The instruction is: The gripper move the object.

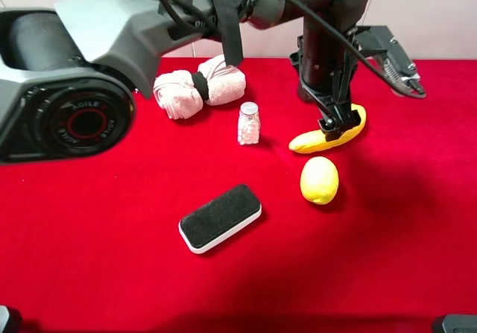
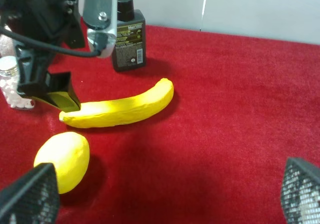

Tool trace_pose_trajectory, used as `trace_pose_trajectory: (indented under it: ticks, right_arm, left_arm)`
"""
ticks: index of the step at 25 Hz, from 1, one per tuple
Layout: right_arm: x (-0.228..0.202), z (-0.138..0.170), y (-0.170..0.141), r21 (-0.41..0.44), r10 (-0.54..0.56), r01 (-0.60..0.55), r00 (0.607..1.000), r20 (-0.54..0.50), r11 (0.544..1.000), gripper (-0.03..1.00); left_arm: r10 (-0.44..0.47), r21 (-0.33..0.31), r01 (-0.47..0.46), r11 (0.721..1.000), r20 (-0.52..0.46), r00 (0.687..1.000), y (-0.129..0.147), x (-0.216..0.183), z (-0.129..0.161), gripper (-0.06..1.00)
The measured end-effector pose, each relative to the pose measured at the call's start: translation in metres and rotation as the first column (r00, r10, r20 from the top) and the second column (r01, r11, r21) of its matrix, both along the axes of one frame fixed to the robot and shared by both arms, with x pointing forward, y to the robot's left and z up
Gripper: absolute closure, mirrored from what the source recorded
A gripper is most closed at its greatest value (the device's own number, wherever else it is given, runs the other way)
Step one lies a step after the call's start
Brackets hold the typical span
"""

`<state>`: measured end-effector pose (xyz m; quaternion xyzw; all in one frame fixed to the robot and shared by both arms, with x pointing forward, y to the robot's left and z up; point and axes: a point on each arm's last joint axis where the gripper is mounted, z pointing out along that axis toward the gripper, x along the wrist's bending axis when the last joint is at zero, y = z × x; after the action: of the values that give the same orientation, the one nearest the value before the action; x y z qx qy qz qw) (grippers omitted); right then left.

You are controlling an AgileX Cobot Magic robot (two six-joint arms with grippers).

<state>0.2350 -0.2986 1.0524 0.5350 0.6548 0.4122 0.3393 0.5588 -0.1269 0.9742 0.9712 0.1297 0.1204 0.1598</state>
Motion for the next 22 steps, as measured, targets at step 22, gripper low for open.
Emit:
trace_pose_trajectory:
  ticks: [22]
  right_arm:
    - [0.0, 0.0, 0.0, 0.0, 0.0, 0.0, 1.0, 0.0, 1.0, 0.27]
  left_arm:
    - [0.022, -0.225, -0.013, 0.974, 0.04, 0.999, 0.037, -0.055, 0.15, -0.05]
